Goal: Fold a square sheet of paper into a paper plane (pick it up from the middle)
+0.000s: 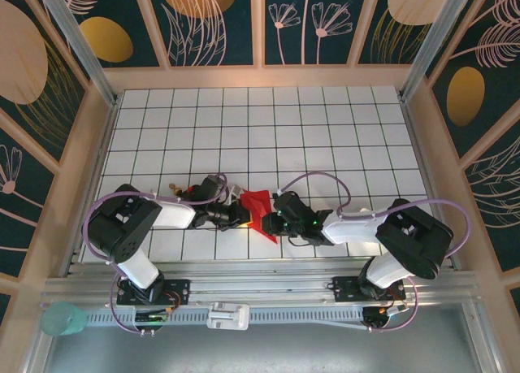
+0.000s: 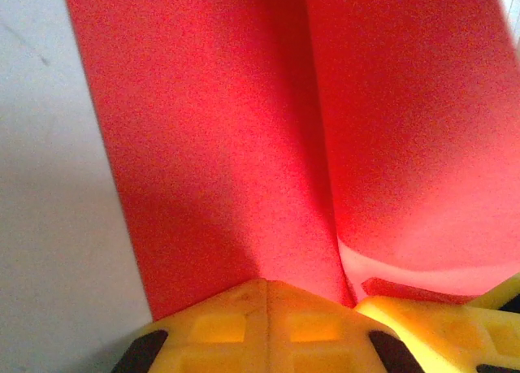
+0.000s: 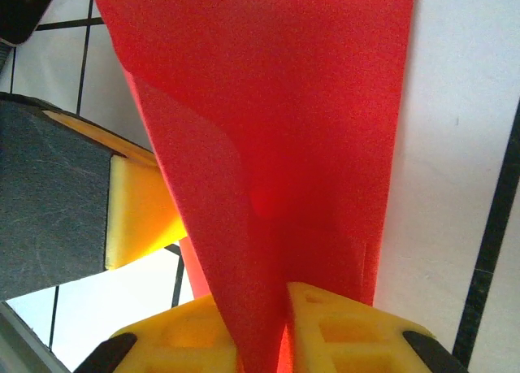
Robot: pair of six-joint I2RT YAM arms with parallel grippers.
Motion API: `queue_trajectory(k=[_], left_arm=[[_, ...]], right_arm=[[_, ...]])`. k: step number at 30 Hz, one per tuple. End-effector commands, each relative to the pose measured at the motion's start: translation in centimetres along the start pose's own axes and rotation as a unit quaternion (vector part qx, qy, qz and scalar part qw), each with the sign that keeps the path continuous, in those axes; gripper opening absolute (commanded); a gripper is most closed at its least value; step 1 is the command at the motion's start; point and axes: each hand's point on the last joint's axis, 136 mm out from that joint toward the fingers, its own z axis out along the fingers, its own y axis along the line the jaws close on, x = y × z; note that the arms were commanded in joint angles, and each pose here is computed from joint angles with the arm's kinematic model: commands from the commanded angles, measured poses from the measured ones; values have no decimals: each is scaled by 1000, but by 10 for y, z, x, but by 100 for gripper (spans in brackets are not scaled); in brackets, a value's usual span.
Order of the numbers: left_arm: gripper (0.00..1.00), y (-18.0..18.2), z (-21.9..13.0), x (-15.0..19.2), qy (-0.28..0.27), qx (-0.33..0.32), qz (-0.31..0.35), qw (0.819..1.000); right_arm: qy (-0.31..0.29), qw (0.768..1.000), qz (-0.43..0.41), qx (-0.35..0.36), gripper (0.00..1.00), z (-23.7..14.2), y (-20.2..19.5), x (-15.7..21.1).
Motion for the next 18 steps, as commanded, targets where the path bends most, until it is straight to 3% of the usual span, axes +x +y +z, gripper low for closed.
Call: queue_trajectory(k=[1, 18], left_arm=[[0, 1, 3, 2, 10, -6, 8, 1000], [0, -12, -1, -7, 2, -5, 23, 1000]], right_arm=[[-10, 1000, -1, -17, 17, 1, 10, -9], [35, 999, 8, 20, 10, 12, -18, 18]])
